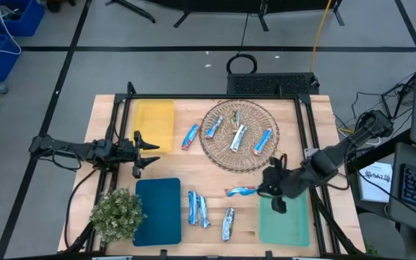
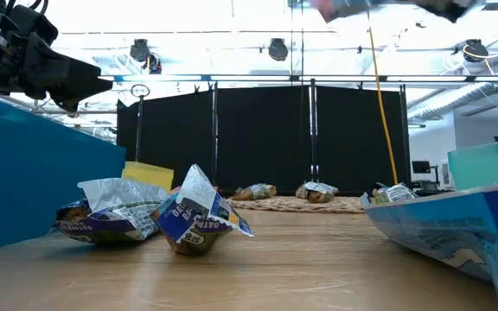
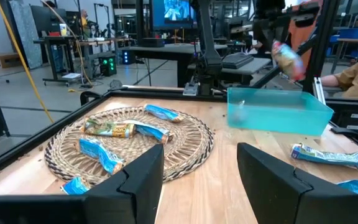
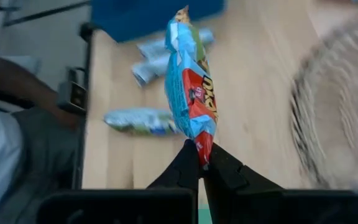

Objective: Pick and place Granola Bars by type
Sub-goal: Put the red granola bar into the light blue bin

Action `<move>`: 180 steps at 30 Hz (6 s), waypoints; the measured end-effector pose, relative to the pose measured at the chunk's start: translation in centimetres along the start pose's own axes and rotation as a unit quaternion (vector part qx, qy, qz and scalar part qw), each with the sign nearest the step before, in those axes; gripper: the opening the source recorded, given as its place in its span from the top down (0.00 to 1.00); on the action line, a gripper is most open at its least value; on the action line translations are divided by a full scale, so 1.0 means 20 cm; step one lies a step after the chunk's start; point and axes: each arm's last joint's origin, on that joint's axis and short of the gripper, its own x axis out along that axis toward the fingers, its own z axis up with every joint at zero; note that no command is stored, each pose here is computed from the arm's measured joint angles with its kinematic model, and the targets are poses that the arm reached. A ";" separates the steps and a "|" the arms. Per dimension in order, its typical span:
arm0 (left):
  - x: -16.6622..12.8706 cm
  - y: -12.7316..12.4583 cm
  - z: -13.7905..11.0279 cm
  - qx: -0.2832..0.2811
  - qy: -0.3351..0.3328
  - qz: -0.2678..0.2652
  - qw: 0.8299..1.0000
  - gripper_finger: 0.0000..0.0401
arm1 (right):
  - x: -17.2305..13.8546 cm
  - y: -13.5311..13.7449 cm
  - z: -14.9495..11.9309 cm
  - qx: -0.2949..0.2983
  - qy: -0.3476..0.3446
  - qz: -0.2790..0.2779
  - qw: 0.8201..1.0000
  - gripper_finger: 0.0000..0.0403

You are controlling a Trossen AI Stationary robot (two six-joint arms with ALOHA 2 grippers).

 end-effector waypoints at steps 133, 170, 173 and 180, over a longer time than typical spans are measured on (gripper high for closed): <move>0.00 0.00 0.00 0.000 0.000 0.000 1.000 0.48 | 0.08 0.08 -0.63 0.263 0.122 -0.204 0.935 1.00; 0.00 0.00 0.00 0.000 0.000 0.000 1.000 0.48 | 0.14 0.04 -0.71 0.315 0.177 -0.195 0.912 0.87; 0.00 0.00 0.00 0.000 0.000 0.000 1.000 0.48 | 0.14 0.04 -0.71 0.314 0.177 -0.195 0.912 0.85; 0.00 0.00 0.00 0.000 0.000 0.000 1.000 0.48 | 0.14 0.04 -0.71 0.314 0.177 -0.195 0.912 0.84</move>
